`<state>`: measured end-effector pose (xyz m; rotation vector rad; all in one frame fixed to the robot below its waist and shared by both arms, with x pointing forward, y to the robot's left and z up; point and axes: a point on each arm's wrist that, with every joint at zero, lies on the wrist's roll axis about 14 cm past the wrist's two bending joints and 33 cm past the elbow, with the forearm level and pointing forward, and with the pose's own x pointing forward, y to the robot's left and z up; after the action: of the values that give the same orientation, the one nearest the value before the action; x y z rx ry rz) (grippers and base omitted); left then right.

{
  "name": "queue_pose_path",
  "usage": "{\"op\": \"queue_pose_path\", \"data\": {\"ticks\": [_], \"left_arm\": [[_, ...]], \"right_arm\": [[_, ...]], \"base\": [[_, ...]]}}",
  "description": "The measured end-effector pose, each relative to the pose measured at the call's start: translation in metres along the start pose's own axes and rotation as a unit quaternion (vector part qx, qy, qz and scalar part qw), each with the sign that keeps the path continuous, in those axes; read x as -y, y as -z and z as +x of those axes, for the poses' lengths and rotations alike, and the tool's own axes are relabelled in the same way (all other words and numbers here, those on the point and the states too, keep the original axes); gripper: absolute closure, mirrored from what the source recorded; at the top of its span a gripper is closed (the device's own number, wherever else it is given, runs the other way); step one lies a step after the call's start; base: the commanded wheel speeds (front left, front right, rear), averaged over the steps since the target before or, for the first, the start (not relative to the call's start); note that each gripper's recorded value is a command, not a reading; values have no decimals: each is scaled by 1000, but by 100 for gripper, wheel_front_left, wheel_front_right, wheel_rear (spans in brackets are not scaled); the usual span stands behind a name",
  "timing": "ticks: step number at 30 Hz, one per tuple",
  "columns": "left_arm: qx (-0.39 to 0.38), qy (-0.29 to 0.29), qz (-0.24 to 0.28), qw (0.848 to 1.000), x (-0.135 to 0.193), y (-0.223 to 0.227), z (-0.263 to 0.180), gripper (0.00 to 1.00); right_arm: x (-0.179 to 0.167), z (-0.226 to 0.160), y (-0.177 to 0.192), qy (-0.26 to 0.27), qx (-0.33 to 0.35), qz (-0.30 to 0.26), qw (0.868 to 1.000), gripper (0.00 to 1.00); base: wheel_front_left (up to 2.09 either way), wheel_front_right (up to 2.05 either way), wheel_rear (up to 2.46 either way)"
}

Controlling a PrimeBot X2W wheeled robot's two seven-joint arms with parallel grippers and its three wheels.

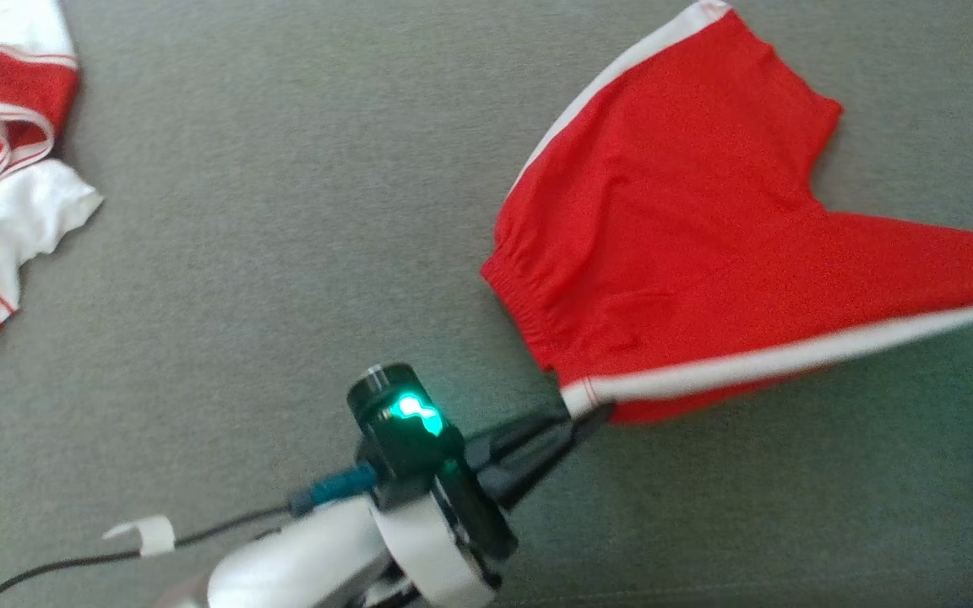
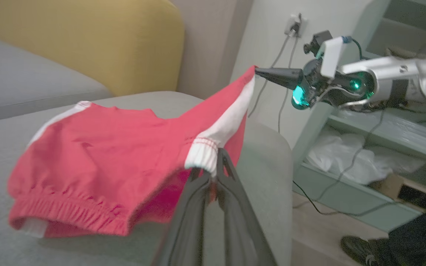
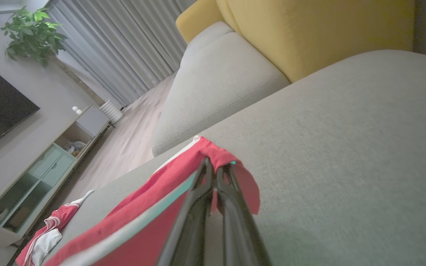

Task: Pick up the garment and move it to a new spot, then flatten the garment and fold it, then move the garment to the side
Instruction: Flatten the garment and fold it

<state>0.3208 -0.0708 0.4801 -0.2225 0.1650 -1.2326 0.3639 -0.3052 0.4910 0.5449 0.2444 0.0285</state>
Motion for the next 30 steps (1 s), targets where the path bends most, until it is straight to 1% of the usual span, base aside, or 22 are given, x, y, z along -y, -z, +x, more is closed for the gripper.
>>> {"op": "queue_pose_path", "data": {"ticks": [4, 9, 13, 17, 20, 22, 23, 24, 25, 28, 30], "left_arm": [[32, -48, -52, 997, -22, -16, -2, 100], [53, -92, -100, 989, -55, -31, -2, 100], [68, -120, -143, 980, -81, -39, -2, 100], [66, -146, -194, 968, -99, -28, -4, 100], [66, -155, -225, 960, -106, -21, -3, 100], [67, -164, -242, 954, -114, -17, -4, 100], [67, -169, -250, 951, -117, -15, -4, 84], [66, -174, -256, 948, -121, -12, -5, 39], [66, -180, -260, 946, -125, -10, -6, 0], [58, -195, -263, 943, -131, -2, -12, 0], [54, -204, -253, 944, -135, 0, -15, 0]], "right_arm": [[-15, 34, -5, -32, -18, -7, 999, 100], [-41, 101, -10, -74, -37, -33, 996, 100], [-54, 153, 2, -81, -67, -51, 993, 100], [-72, 200, 17, -88, -93, -65, 990, 100], [-81, 227, 29, -88, -107, -84, 987, 100], [-84, 241, 38, -86, -115, -85, 986, 100], [-85, 247, 45, -84, -122, -84, 985, 83], [-85, 251, 52, -82, -132, -88, 984, 47], [-85, 254, 59, -81, -138, -90, 983, 0], [-88, 259, 74, -83, -149, -85, 982, 0], [-94, 259, 76, -91, -151, -89, 980, 0]], "base": [[0, 0, 0], [0, 0, 0], [0, 0, 0], [0, 0, 0], [0, 0, 0], [0, 0, 0], [0, 0, 0], [0, 0, 0], [0, 0, 0], [0, 0, 0], [0, 0, 0]]}}
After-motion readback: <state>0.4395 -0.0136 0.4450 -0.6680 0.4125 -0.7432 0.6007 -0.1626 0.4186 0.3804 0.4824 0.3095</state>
